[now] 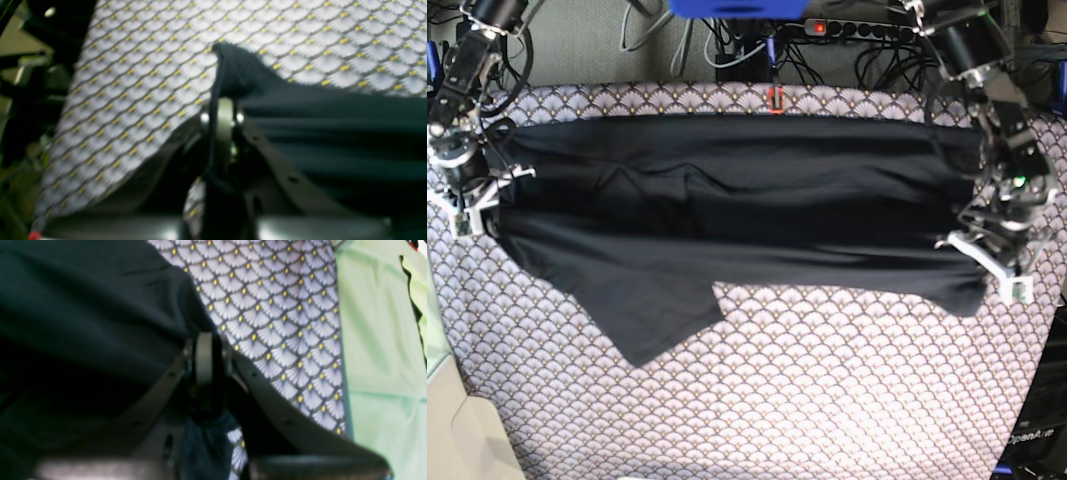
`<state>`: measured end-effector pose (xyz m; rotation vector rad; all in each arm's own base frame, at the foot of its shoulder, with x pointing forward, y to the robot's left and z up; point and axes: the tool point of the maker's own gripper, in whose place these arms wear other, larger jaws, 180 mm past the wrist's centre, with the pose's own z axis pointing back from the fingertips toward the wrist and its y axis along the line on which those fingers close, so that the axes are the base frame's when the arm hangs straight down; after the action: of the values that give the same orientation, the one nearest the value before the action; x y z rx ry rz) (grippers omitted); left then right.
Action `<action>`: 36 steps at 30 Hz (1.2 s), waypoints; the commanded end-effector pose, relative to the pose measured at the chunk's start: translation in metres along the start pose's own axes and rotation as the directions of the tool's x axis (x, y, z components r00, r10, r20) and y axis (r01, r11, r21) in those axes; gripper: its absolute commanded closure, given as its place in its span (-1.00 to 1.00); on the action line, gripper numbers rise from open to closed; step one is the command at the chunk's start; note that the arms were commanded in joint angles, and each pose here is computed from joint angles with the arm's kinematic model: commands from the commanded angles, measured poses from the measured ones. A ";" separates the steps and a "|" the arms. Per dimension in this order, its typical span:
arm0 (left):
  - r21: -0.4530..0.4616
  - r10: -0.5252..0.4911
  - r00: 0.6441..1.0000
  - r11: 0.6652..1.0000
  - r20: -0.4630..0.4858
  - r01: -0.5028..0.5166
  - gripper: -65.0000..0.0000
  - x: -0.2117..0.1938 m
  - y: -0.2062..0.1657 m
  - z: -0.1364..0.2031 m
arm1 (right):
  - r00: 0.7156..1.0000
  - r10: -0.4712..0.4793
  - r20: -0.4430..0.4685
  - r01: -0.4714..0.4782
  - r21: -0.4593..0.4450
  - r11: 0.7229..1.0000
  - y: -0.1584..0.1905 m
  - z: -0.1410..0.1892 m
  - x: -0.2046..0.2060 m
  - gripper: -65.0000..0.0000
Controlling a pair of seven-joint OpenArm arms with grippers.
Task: Fold the T-shirt properly
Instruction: 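Lift the held hem with both grippers and fold it over toward the collar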
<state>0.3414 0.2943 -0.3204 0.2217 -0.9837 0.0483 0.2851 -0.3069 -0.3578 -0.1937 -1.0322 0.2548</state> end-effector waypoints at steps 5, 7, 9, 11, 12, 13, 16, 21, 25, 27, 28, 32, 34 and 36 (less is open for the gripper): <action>-0.002 -0.059 0.998 0.998 0.017 0.059 1.00 -0.002 0.017 0.012 | 1.000 0.006 0.024 -0.005 -0.046 0.999 -0.018 0.011 0.003 1.00; -0.010 -0.063 0.998 0.998 0.002 0.063 1.00 -0.011 0.020 0.015 | 1.000 -0.009 0.019 0.011 -0.077 0.997 -0.028 0.016 -0.001 1.00; -0.012 -0.055 0.998 0.998 -0.016 0.054 1.00 -0.020 0.020 0.017 | 0.999 -0.035 0.014 0.036 -0.092 0.995 -0.027 0.019 -0.007 1.00; -0.015 -0.051 0.998 0.999 -0.031 0.051 1.00 -0.029 0.022 0.020 | 0.999 -0.052 0.008 0.053 -0.110 0.993 -0.031 0.023 -0.012 1.00; -0.020 -0.050 0.998 0.999 -0.038 0.049 1.00 -0.033 0.022 0.022 | 0.998 -0.057 -0.005 0.056 -0.113 0.992 -0.031 0.026 -0.018 1.00; -0.024 -0.050 0.998 0.999 -0.046 0.049 1.00 -0.038 0.021 0.024 | 0.998 -0.060 -0.012 0.058 -0.115 0.992 -0.031 0.028 -0.022 1.00; -0.026 -0.053 0.997 0.998 -0.055 0.052 1.00 -0.044 0.022 0.029 | 0.998 -0.062 -0.031 0.058 -0.111 0.992 -0.028 0.032 -0.029 1.00; -0.036 -0.064 0.994 0.997 -0.085 0.061 1.00 -0.062 0.023 0.041 | 0.995 -0.081 -0.052 0.076 -0.102 0.992 -0.021 0.035 -0.040 1.00; -0.036 -0.063 0.991 0.998 -0.119 0.059 1.00 -0.078 0.025 0.047 | 0.995 -0.081 -0.065 0.075 -0.095 0.993 -0.016 0.040 -0.048 1.00; -0.031 -0.060 0.990 0.998 -0.125 0.056 1.00 -0.081 0.028 0.049 | 0.995 -0.089 -0.045 0.085 -0.090 0.992 -0.013 0.042 -0.048 1.00; -0.031 -0.059 0.990 0.998 -0.126 0.055 1.00 -0.082 0.028 0.049 | 0.995 -0.095 -0.032 0.092 -0.086 0.992 -0.010 0.043 -0.048 1.00; -0.032 -0.063 0.988 0.998 -0.141 0.059 1.00 -0.087 0.028 0.051 | 0.991 -0.128 0.025 0.130 -0.104 0.986 -0.006 0.053 -0.050 1.00; -0.032 -0.063 0.988 0.998 -0.144 0.059 1.00 -0.088 0.028 0.052 | 0.989 -0.141 0.044 0.145 -0.123 0.982 -0.008 0.058 -0.052 1.00; -0.034 -0.063 0.987 0.998 -0.146 0.059 1.00 -0.089 0.027 0.052 | 0.989 -0.141 0.051 0.147 -0.129 0.981 -0.009 0.061 -0.053 1.00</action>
<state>0.2372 0.3078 -0.3779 0.1865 -0.7771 -0.0018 0.2023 -0.3201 -0.3840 -0.2010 -1.0456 0.0545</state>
